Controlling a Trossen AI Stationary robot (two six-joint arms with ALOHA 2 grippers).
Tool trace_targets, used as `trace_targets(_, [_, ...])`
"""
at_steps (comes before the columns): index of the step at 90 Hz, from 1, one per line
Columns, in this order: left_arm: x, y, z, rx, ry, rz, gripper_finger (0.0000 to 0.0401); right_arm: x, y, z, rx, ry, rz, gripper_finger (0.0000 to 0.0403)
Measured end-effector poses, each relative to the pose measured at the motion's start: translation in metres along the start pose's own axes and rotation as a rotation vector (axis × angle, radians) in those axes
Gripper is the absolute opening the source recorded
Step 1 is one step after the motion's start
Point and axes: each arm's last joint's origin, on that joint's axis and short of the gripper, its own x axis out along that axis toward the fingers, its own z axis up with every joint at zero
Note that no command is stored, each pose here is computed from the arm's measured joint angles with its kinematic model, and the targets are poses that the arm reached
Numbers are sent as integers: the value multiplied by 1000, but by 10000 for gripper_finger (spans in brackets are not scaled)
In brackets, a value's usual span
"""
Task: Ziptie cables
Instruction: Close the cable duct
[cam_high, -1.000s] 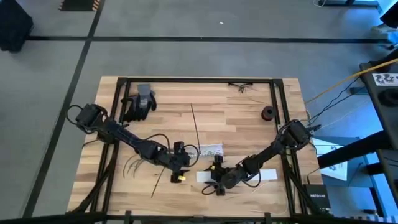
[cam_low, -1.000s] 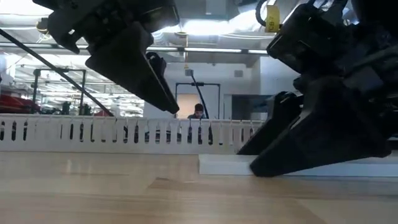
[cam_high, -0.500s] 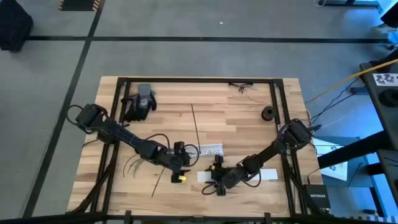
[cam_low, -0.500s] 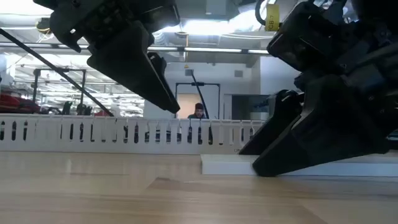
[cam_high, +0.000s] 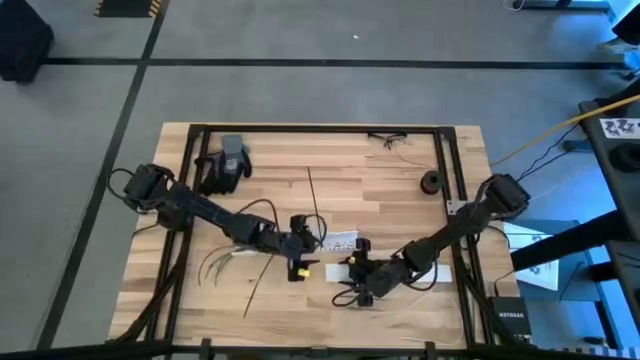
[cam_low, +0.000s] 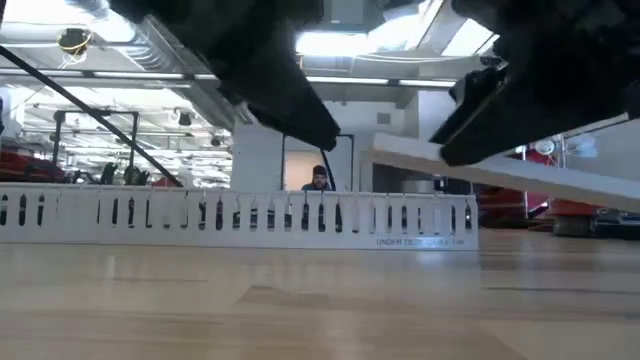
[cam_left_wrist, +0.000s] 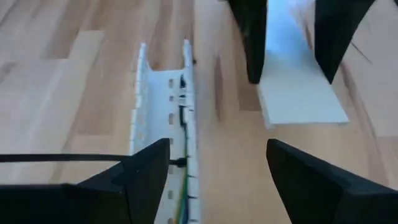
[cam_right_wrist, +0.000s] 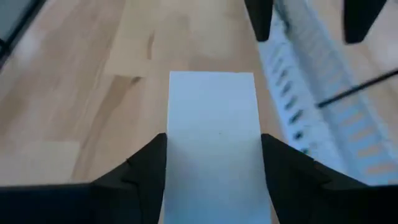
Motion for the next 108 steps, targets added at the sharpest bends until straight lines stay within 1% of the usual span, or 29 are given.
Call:
trace_targets(3, [3,6,1,-16,-3,-15,263,-2,-1,1,-2,2,-8,213])
trace_targets(8, [8,13,3,-33,-14,-40,263,-6,-2,4,4,-14,-14,196])
trace_targets(16, [17,23,2,-33,-18,-66,263,-8,-3,5,2,-13,-26,182])
trace_targets(29, [24,34,2,-3,-23,-53,263,-8,-4,3,-6,8,-33,152])
trace_targets(39, [24,37,2,-4,-22,-46,263,-8,-4,1,-8,25,-32,132])
trace_targets(48, [24,36,1,14,-16,-49,263,-8,-5,1,-11,30,-34,125])
trace_targets(65, [22,28,-2,32,13,-63,263,-7,-7,-3,-53,85,-1,137])
trace_targets(74, [21,23,-3,40,13,-74,263,-12,-8,-3,-55,122,31,156])
trace_targets(85, [19,16,-3,25,11,-91,263,-23,-7,7,-54,202,84,185])
trace_targets(97, [15,2,-4,21,8,-121,263,-33,5,15,-61,263,234,198])
trace_targets(108, [11,-13,-7,15,14,-154,263,-37,24,6,-118,292,349,191])
